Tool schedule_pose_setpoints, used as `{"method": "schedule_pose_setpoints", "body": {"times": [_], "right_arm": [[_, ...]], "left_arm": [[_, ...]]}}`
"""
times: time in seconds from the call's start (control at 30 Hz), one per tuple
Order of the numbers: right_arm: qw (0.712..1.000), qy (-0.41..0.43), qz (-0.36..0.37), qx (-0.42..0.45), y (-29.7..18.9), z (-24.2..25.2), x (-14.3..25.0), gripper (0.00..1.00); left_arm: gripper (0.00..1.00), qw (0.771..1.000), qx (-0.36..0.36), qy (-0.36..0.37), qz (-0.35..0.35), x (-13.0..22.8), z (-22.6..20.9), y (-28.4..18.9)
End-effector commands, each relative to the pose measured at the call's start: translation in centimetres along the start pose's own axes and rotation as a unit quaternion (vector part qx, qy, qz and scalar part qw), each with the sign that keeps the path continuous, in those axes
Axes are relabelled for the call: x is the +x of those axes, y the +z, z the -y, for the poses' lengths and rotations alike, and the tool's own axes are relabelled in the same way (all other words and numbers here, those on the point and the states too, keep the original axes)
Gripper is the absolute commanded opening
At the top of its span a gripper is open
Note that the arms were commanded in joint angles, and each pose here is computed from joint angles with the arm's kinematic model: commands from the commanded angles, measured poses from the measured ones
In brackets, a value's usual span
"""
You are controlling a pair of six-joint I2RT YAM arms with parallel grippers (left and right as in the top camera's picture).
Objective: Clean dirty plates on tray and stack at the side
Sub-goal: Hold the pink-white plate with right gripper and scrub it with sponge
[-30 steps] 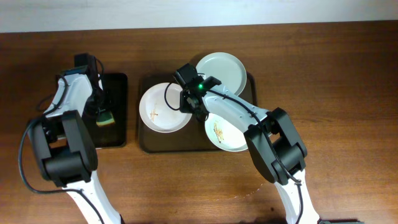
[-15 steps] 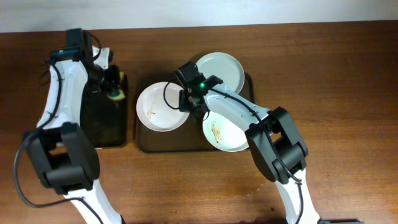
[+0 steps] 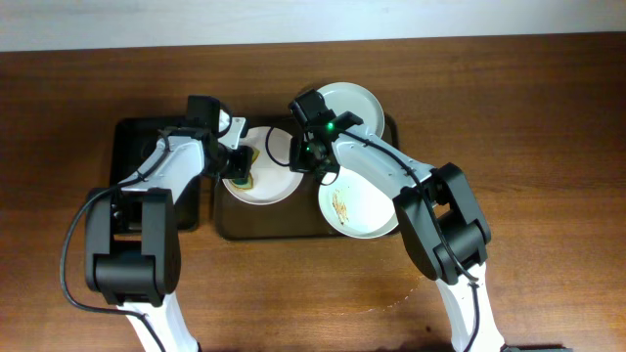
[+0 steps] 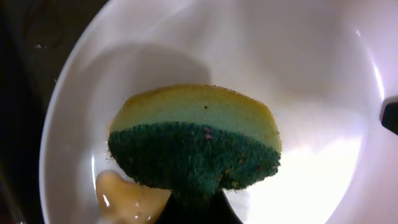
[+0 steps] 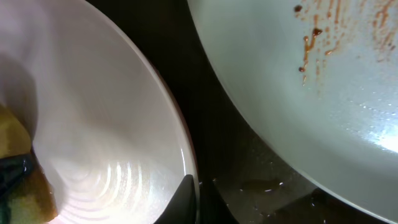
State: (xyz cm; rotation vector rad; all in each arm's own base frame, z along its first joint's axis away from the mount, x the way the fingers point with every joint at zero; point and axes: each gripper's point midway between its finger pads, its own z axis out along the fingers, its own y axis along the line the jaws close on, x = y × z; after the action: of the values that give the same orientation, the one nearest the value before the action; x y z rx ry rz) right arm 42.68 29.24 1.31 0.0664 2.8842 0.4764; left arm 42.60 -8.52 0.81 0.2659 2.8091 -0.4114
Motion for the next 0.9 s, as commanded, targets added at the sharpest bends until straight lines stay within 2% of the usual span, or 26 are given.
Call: {"method": "schedule_pose_setpoints", "body": {"times": [0.0, 0.07, 0.2, 0.23, 0.33, 0.43, 0.53, 0.63, 0.67, 0.77, 0.83, 0.87], "right_arm": [[1.000, -0.002, -0.003, 0.001, 0.5, 0.1, 0.0, 0.04], [1.000, -0.002, -0.006, 0.003, 0.5, 0.2, 0.2, 0.04], [1.000, -0.002, -0.002, 0.000, 0.5, 0.1, -0.1, 0.04], [1.000, -0.003, 0.001, -0.002, 0.5, 0.0, -0.2, 0.04], [1.000, -0.004, 0.003, -0.003, 0.5, -0.1, -0.3, 0.04], [1.000, -0.003, 0.004, -0.004, 0.5, -0.1, -0.3, 0.04], [1.000, -0.004, 0.002, -0.004, 0.5, -0.1, -0.3, 0.04], [1.000, -0.004, -0.002, -0.011, 0.5, -0.4, -0.1, 0.04], [1.000, -0.004, -0.002, -0.011, 0.5, -0.4, -0.1, 0.04], [1.000, -0.004, -0.002, -0.011, 0.5, -0.4, -0.1, 0.04], [1.000, -0.004, -0.002, -0.011, 0.5, -0.4, -0.1, 0.04], [1.000, -0.003, -0.002, -0.011, 0.5, -0.3, -0.1, 0.04]], "left_arm": [[0.01, 1.000, 0.014, 0.016, 0.000, 0.6, 1.6, 1.3], [0.01, 0.999, -0.001, 0.021, 0.040, -1.5, 1.6, 1.5], [0.01, 0.987, -0.109, 0.008, 0.117, -5.2, -2.4, 2.4], [0.01, 0.983, -0.140, 0.005, 0.120, -5.3, -3.6, 2.9], [0.01, 0.982, -0.169, -0.022, 0.083, -3.2, -4.9, 3.4], [0.01, 0.995, -0.096, -0.039, -0.012, 1.4, -2.4, 4.4], [0.01, 0.994, 0.007, -0.059, -0.094, 5.2, 1.4, 4.2], [0.01, 0.984, 0.118, -0.036, -0.128, 6.1, 5.3, 2.8], [0.01, 0.985, 0.121, -0.033, -0.122, 5.8, 5.3, 2.8], [0.01, 0.995, 0.058, -0.033, -0.075, 3.5, 2.8, 3.6], [0.01, 0.995, -0.064, -0.074, -0.017, 1.0, -2.3, 3.7], [0.01, 0.986, -0.137, -0.098, 0.016, -0.2, -5.1, 3.1]]}}
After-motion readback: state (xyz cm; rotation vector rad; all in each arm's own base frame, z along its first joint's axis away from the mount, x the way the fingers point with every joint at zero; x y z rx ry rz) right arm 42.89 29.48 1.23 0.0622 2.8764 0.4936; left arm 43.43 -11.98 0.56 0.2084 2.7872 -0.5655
